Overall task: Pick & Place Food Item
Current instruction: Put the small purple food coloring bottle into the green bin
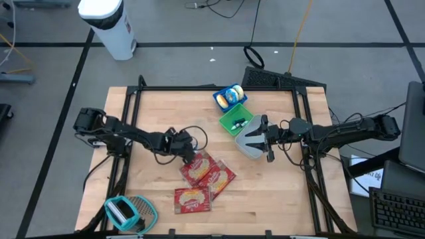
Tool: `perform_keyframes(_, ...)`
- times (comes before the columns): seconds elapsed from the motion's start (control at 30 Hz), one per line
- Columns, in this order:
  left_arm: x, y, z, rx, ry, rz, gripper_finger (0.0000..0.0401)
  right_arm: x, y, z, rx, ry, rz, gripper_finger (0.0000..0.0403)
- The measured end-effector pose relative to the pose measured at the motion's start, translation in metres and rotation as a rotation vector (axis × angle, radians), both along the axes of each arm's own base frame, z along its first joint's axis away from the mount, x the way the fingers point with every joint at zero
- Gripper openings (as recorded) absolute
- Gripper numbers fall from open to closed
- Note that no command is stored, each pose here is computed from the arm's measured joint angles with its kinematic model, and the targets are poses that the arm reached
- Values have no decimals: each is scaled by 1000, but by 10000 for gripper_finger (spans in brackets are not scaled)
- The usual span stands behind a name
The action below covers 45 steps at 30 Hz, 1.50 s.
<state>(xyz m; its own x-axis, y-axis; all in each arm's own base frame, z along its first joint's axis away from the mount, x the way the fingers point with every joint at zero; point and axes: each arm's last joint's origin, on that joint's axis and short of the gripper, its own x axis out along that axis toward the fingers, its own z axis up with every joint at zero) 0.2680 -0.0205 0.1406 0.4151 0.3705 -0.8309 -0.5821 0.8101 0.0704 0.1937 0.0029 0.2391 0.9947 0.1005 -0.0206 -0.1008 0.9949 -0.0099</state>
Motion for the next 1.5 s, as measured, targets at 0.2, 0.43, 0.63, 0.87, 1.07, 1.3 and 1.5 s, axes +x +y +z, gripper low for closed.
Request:
perform_keyframes(0.2, 4, 13, 2, 35, -39, 60, 255, 0, 0, 0, 0, 0, 0, 155)
perform_keyframes(0.43, 4, 23, 2, 30, -43, 109, 255, 0, 0, 0, 0, 0, 0, 155)
perform_keyframes(0.63, 7, 31, 3, -110, -157, 278, 255, 0, 0, 0, 0, 0, 0, 155)
perform_keyframes(0.87, 18, 33, 9, -362, -290, 291, 255, 0, 0, 0, 0, 0, 0, 155)
perform_keyframes(1.07, 17, 29, 7, -396, -274, 322, 255, 0, 0, 0, 0, 0, 0, 155)
perform_keyframes(1.3, 11, 29, 4, -388, -222, 375, 255, 0, 0, 0, 0, 0, 0, 155)
perform_keyframes(1.5, 11, 29, 4, -396, -220, 372, 255, 0, 0, 0, 0, 0, 0, 155)
